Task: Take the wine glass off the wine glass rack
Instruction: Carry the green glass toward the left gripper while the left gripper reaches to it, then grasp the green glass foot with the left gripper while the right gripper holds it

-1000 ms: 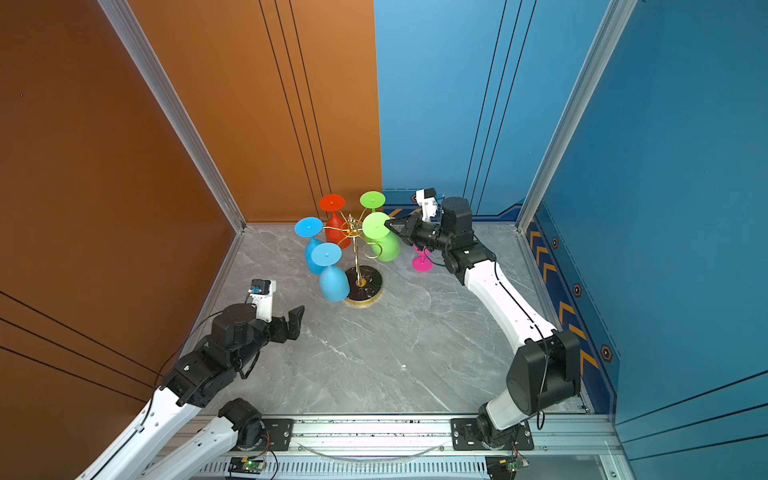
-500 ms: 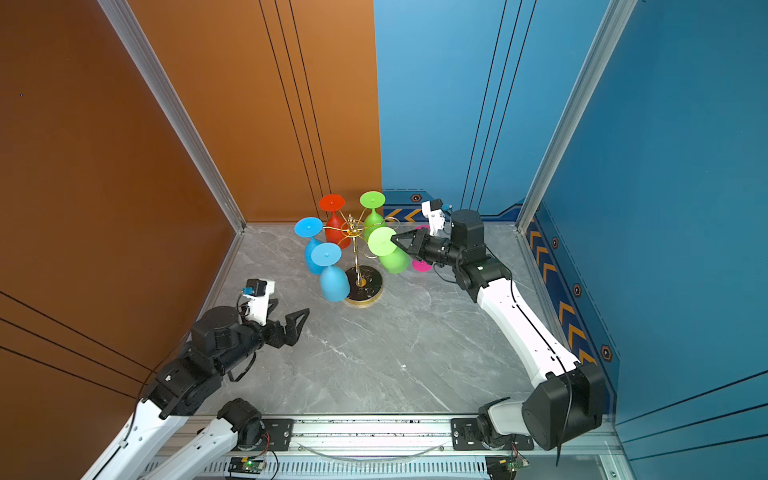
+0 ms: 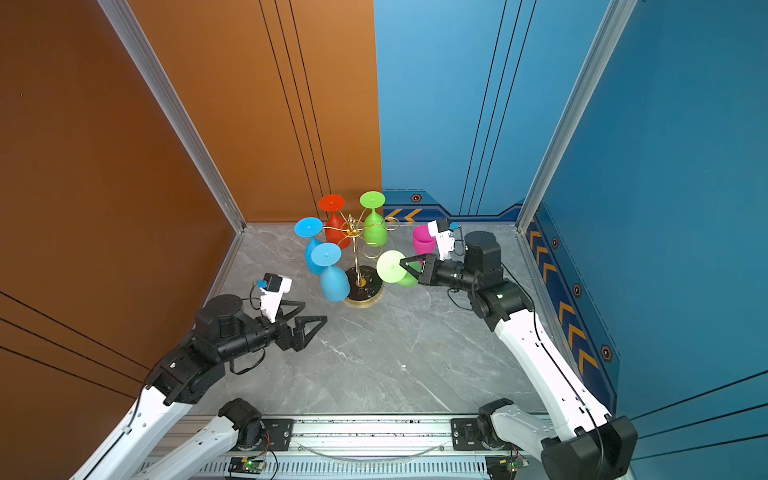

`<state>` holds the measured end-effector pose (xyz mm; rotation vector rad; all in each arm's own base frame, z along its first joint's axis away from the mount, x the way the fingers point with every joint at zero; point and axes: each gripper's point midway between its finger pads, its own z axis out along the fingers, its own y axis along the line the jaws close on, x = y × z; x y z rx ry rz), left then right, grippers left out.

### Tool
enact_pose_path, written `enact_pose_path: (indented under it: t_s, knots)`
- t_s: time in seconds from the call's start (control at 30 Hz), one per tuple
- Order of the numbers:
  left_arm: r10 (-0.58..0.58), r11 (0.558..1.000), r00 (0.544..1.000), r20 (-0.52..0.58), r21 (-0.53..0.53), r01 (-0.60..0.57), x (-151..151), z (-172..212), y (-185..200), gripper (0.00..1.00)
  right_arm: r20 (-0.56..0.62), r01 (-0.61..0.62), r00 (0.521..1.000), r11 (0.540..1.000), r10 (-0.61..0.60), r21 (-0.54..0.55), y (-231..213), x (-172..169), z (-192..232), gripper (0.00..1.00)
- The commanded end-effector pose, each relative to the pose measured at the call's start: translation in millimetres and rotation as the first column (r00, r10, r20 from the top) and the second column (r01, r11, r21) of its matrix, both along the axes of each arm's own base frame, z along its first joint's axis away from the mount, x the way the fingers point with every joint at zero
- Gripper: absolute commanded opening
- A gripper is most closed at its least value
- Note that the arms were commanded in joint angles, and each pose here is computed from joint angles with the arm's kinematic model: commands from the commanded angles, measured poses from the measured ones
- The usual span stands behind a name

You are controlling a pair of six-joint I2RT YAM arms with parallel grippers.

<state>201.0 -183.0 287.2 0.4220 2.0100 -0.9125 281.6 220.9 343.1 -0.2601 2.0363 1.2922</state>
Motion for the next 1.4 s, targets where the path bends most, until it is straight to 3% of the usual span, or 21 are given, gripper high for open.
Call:
enact_pose_path:
  t_s: [0.0,0.2,0.5,0.67,0.93,1.37]
  knots:
    - [-0.102,0.989,0.995,-0.02,-0.105,0.099,-9,23,-17,0.99,0.019,-0.073,0.997,0.995,0.075,-0.066,5,-24,-18,0.0]
    - [-0.196,0.964,0.979,-0.057,-0.196,0.182,-13,29,-33,0.96,0.056,-0.191,0.979,0.976,0.198,-0.102,22,-59,-30,0.0]
    - [-0.349,0.887,0.937,-0.03,-0.334,0.32,-28,49,-51,0.87,0.13,-0.332,0.929,0.936,0.346,-0.113,55,-96,-29,0.0]
    - [-0.393,0.866,0.918,-0.058,-0.358,0.348,-31,47,-56,0.76,0.182,-0.383,0.902,0.92,0.391,-0.082,71,-107,-22,0.0]
    - [-0.43,0.853,0.897,-0.097,-0.37,0.369,-33,36,-60,0.65,0.232,-0.377,0.895,0.924,0.38,-0.061,84,-104,-13,0.0]
    - [-0.477,0.832,0.873,-0.104,-0.373,0.411,-42,32,-62,0.31,0.223,-0.353,0.909,0.935,0.354,-0.044,92,-91,-15,0.0]
